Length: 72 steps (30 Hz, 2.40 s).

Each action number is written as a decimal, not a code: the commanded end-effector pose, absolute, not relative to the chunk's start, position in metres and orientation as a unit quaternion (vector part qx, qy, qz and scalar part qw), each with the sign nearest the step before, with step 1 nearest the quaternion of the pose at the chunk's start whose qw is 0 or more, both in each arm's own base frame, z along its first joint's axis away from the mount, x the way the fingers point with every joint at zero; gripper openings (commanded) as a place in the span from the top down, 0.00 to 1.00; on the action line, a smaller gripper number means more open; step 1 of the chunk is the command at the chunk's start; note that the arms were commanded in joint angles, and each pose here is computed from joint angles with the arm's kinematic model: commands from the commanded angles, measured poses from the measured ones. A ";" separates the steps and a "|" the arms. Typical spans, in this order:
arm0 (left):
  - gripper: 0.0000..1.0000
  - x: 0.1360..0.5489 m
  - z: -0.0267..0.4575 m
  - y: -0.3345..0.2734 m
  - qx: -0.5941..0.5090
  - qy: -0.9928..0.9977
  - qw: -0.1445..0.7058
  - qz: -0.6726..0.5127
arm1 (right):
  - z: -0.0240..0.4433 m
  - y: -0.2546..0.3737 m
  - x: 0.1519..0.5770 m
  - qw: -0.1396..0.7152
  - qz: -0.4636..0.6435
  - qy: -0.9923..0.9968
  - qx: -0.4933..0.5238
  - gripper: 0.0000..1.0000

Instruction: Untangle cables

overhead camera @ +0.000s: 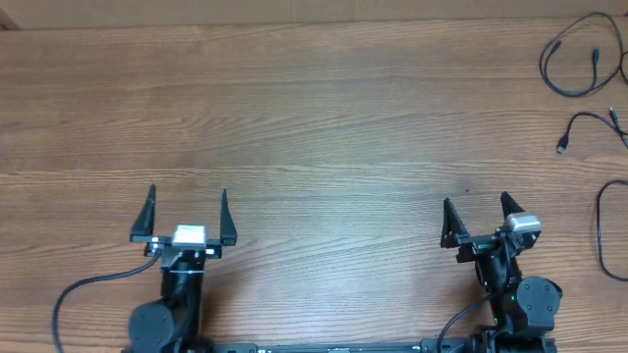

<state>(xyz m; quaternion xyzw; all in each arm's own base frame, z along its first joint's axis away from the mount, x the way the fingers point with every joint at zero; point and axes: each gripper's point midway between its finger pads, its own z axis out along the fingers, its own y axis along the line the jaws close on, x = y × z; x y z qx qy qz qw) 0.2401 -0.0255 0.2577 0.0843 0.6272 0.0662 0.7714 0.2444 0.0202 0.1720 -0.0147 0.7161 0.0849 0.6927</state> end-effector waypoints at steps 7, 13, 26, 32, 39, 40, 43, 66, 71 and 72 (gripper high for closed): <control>0.00 0.244 0.193 -0.034 0.135 0.667 0.733 0.027 | 0.174 0.022 0.244 0.696 0.088 0.712 -0.019 0.00; 0.00 0.245 0.155 -0.026 0.121 0.726 0.677 0.022 | 0.174 0.022 0.244 0.696 0.088 0.712 -0.019 0.00; 0.00 0.245 0.155 -0.024 0.117 0.726 0.677 0.027 | 0.174 0.022 0.244 0.696 0.088 0.712 -0.019 0.00; 0.00 0.245 0.155 -0.024 0.117 0.726 0.677 0.027 | 0.174 0.022 0.244 0.696 0.088 0.712 -0.019 0.00; 0.00 0.245 0.155 -0.024 0.117 0.726 0.677 0.027 | 0.174 0.022 0.244 0.696 0.088 0.712 -0.019 0.00; 0.00 0.245 0.155 -0.024 0.117 0.726 0.677 0.027 | 0.174 0.022 0.244 0.696 0.088 0.712 -0.019 0.00; 0.00 0.246 0.154 -0.016 0.105 0.728 0.675 0.046 | 0.174 0.022 0.244 0.696 0.088 0.712 -0.019 0.00; 0.00 0.246 0.155 0.009 -0.075 0.731 0.678 -0.030 | 0.174 0.022 0.244 0.696 0.088 0.712 -0.019 0.00; 0.00 0.246 0.155 0.007 -0.063 0.732 0.678 -0.026 | 0.174 0.022 0.244 0.696 0.088 0.712 -0.019 0.00; 0.00 0.246 0.155 0.007 -0.062 0.732 0.678 -0.025 | 0.174 0.022 0.244 0.696 0.088 0.712 -0.019 0.00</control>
